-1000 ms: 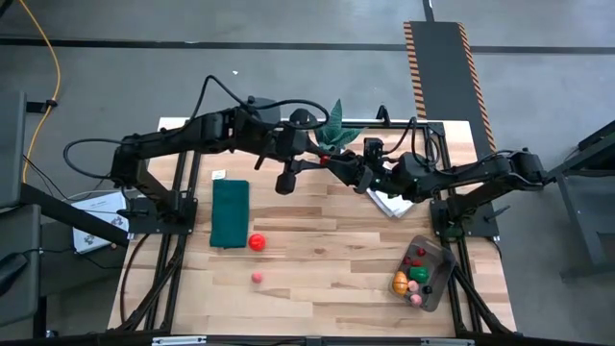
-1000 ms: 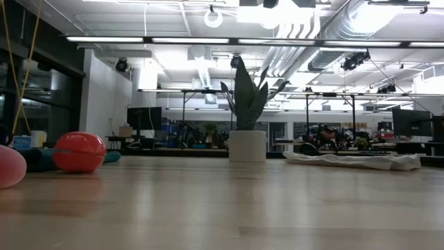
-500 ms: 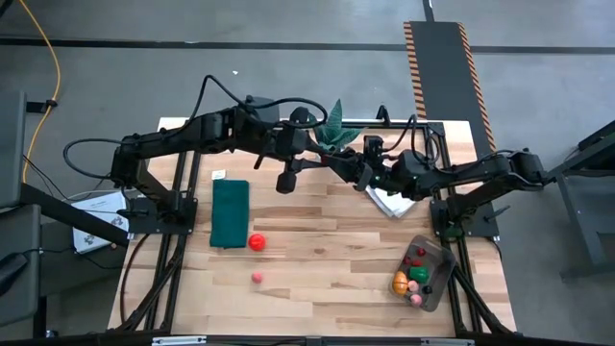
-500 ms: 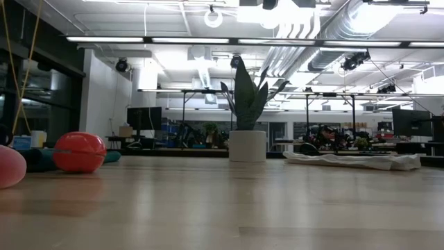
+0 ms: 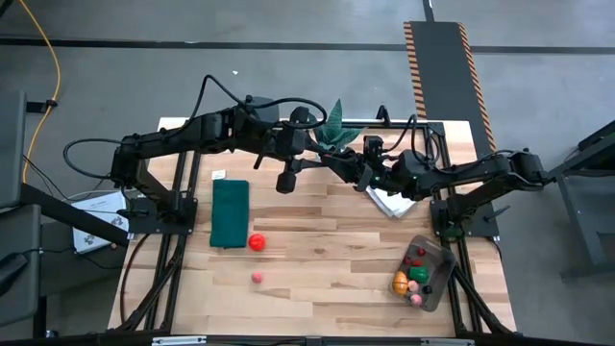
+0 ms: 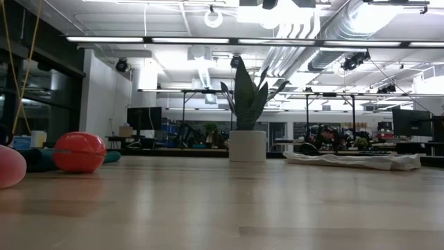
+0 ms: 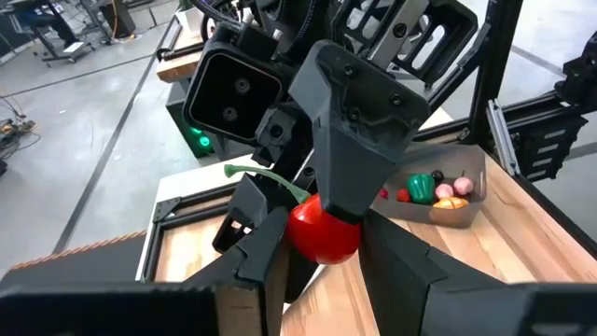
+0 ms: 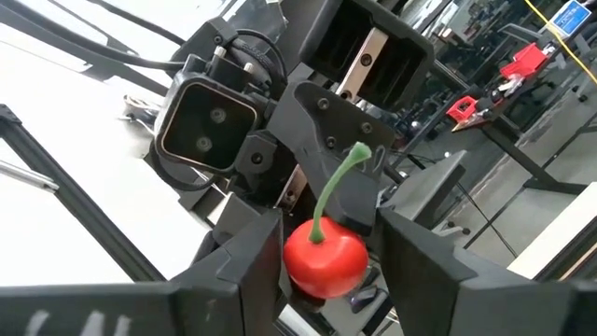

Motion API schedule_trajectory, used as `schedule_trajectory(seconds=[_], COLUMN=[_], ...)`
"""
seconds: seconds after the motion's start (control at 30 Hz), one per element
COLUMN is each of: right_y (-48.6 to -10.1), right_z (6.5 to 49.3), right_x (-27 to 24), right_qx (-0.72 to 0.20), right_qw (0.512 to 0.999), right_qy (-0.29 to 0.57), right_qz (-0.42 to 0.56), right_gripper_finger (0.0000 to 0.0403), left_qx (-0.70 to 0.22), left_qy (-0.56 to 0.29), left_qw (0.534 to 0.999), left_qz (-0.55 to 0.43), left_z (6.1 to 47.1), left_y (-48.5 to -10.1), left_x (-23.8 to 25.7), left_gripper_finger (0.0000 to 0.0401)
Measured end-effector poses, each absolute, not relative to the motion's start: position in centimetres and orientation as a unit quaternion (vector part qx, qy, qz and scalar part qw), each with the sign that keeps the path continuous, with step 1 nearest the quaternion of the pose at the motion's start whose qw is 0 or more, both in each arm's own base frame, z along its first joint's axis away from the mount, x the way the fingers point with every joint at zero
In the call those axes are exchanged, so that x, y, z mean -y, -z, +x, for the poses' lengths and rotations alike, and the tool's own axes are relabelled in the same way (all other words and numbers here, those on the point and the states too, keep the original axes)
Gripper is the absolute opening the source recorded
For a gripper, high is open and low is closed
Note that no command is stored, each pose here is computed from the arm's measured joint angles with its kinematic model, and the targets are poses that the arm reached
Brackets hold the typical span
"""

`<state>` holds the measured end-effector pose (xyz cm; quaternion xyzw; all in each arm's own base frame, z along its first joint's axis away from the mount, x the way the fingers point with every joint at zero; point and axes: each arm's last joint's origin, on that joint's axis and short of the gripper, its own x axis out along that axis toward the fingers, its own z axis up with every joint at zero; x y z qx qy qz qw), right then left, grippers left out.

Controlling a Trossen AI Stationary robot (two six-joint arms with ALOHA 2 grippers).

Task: Pick and placing Produce into tupperware
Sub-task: Put the red cherry into the black bin

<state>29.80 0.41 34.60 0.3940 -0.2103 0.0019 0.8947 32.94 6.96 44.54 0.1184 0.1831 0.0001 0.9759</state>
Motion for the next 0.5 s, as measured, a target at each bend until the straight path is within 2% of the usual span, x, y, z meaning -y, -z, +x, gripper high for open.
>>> schedule_trajectory(seconds=[0.5], right_y=[-34.59], right_z=[29.8], right_x=[-0.41], right_qx=[0.21], right_qw=[0.896], right_qy=[-0.001], right_qz=[0.392], right_gripper_finger=[0.0129], left_qx=[-0.184], left_qy=[0.0], left_qw=[0.976], left_qz=[0.12], left_z=[32.92], left_y=[-44.54], left_x=[-6.96], left_gripper_finger=[0.0108])
